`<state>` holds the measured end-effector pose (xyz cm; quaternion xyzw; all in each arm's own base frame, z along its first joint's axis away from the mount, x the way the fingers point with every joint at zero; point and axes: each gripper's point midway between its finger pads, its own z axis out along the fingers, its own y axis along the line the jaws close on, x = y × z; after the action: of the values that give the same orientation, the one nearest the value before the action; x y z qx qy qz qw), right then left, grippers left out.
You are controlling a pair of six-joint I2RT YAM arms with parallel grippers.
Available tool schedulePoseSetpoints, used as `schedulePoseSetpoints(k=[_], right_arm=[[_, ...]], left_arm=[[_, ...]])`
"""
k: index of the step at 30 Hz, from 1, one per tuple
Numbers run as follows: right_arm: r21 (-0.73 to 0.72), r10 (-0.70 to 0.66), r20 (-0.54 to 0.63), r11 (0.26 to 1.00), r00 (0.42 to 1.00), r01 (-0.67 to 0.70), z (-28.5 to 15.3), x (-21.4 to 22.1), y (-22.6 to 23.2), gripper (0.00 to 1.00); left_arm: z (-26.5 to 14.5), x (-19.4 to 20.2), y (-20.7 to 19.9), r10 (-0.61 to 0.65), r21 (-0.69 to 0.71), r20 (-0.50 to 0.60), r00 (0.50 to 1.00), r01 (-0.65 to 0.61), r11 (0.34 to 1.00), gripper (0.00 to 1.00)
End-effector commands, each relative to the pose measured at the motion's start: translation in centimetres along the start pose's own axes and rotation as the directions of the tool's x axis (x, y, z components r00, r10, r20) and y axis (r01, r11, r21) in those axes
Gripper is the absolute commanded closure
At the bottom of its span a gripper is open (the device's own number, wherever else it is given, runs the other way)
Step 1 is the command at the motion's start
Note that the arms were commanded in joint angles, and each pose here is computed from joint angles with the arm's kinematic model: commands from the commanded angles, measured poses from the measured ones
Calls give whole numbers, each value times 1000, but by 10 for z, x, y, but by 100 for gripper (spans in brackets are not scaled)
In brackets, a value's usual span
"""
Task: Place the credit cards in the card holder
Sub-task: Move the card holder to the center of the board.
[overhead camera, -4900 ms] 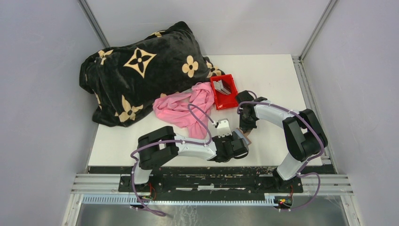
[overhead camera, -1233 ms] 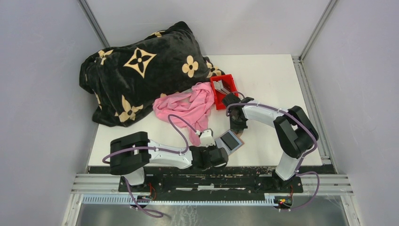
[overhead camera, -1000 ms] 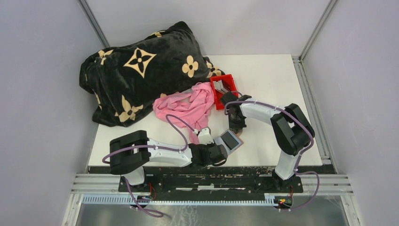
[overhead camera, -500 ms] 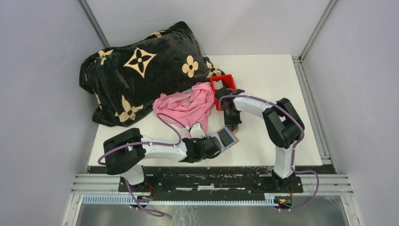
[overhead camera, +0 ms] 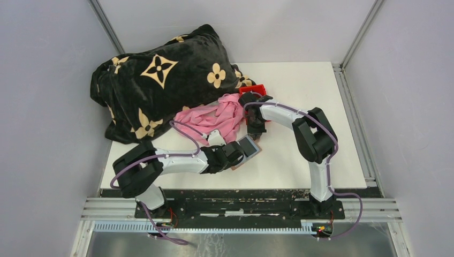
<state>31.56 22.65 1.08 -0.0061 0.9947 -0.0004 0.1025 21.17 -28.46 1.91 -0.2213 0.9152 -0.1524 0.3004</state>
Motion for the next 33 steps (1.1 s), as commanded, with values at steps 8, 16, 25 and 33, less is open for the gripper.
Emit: schedulePoseSetpoints(k=[8, 16, 25, 33], right_arm=[[-99, -23, 121, 994, 992, 35, -22, -13, 28, 82], [-77, -17, 183, 997, 983, 31, -43, -21, 17, 66], [-79, -38, 345, 995, 938, 69, -99, -61, 18, 50], [-67, -105, 461, 986, 881, 152, -130, -124, 32, 39]], left_arm=[[-42, -46, -6, 91, 4, 138, 986, -92, 996, 78], [-68, -62, -20, 96, 46, 179, 979, -106, 993, 75], [-81, -78, -9, 109, 12, 221, 969, -115, 993, 69], [-74, -86, -8, 116, 43, 176, 978, -125, 991, 47]])
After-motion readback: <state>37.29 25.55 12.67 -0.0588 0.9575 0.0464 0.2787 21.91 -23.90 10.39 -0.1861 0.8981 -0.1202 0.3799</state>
